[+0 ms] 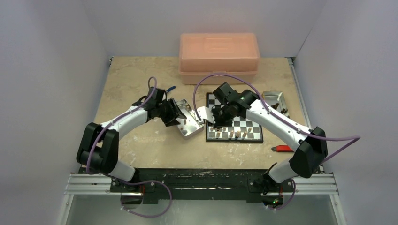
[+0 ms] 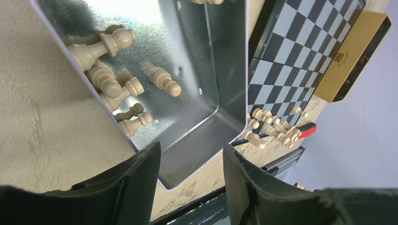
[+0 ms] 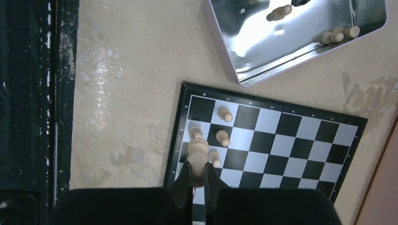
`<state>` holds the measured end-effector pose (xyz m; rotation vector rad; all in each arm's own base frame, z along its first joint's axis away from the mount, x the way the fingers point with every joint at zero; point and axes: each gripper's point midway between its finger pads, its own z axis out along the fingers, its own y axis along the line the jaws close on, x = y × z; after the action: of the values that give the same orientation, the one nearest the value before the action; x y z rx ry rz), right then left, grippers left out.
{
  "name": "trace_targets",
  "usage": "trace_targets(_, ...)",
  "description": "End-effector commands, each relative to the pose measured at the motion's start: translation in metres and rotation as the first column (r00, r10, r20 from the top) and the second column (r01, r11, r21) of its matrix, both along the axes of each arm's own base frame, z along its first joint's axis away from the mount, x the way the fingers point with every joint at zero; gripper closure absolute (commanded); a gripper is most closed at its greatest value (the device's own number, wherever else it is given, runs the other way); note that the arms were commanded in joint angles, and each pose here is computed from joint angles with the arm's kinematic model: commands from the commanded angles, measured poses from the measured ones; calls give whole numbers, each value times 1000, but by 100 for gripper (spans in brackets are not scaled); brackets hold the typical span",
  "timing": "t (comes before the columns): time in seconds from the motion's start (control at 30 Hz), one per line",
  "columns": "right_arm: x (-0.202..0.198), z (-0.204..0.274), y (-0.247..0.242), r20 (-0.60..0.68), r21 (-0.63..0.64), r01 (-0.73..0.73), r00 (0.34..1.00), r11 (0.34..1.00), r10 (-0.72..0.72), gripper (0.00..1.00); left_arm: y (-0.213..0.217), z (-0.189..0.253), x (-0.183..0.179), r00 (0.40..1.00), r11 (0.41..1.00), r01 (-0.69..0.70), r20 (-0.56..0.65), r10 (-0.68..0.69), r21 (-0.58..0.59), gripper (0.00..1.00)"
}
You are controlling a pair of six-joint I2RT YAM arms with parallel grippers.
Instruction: Set up the chess pieces on the board
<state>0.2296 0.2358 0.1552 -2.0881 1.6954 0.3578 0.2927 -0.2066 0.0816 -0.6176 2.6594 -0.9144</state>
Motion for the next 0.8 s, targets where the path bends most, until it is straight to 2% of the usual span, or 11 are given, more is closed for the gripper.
trace_targets(0.0,-12,19,-25,13,-6,43,999,999,-43,100,-1,34,9,979,997,74,191,-70,-12,45)
trace_targets(0.17,-17,31,-75,-7,-8,128,992,992,-128,100,12,75,4,927,993,107,356,-119,54,28)
trace_targets(0.33,-29,30,-118,13,-46,233,972,971,-233,100,24,123,-8,846,984,153,503,-179,93,12)
trace_targets(0.43,-29,19,-144,8,-80,314,949,946,-315,100,33,147,-18,800,971,203,549,-241,130,10)
trace_targets(0.57,-29,-7,-174,-40,-152,407,908,901,-417,100,55,164,-30,749,938,218,570,-339,271,8)
trace_targets(0.63,-29,-17,-178,-63,-167,435,891,885,-450,100,69,162,-35,725,906,211,562,-397,368,8)
trace_targets(0.77,-26,-30,-180,-90,-186,477,862,859,-498,100,95,146,-39,724,851,158,527,-445,501,8)
